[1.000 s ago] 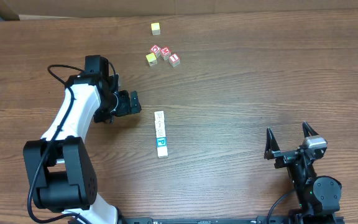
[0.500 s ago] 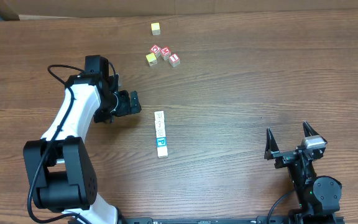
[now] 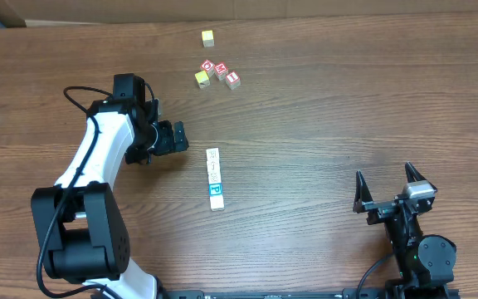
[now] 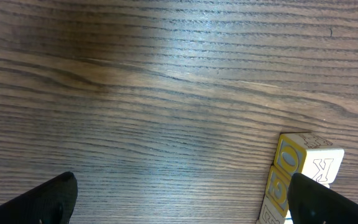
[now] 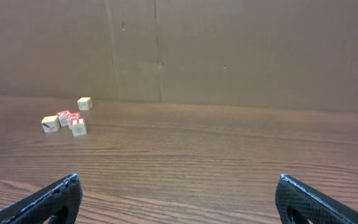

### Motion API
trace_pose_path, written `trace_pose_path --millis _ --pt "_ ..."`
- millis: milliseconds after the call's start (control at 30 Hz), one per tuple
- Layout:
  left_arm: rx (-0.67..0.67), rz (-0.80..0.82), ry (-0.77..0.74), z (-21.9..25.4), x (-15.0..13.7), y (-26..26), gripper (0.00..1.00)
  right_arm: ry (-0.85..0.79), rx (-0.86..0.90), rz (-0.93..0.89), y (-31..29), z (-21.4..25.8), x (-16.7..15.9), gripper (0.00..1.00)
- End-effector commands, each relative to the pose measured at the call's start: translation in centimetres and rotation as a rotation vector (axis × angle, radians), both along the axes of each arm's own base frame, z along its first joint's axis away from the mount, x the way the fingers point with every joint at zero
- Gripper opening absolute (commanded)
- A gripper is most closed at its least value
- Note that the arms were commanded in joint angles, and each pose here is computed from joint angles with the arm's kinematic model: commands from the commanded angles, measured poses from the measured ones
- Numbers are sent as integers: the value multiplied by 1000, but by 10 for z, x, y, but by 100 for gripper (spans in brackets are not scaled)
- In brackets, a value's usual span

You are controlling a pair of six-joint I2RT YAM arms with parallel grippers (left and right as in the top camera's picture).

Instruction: Flip 5 blocks

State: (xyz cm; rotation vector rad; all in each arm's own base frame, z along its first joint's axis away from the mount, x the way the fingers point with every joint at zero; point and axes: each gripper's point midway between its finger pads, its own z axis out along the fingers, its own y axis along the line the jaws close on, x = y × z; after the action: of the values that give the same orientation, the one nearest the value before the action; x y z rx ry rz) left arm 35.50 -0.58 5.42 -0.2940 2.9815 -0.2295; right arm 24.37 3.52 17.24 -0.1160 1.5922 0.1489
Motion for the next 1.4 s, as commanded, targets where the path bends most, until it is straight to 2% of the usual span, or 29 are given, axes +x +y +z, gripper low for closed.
trace_pose_path --millis 0,167,333,533,733,933,1067,1267,1367 --pt "6 -23 -70 22 7 -1 100 -3 -4 -12 -2 -2 1 100" --pt "14 -23 -201 67 9 -1 100 -3 -4 -12 -2 -2 1 100" --pt "30 -20 -448 151 -3 -1 100 -3 -4 -12 -2 -2 1 100" --pt "50 -19 -764 249 -48 -3 100 -3 -4 -12 -2 -2 1 100" --pt "60 -18 -930 295 -92 -6 100 -3 -4 -12 -2 -2 1 100" --pt "61 -15 -886 282 -128 -7 100 -3 -4 -12 -2 -2 1 100" --pt "58 -15 -851 255 -146 -8 100 -3 -4 -12 -2 -2 1 100" --pt "42 -9 -813 200 -162 -10 100 -3 -4 -12 -2 -2 1 100" --pt "26 21 -866 186 -160 -10 100 -3 -4 -12 -2 -2 1 100"
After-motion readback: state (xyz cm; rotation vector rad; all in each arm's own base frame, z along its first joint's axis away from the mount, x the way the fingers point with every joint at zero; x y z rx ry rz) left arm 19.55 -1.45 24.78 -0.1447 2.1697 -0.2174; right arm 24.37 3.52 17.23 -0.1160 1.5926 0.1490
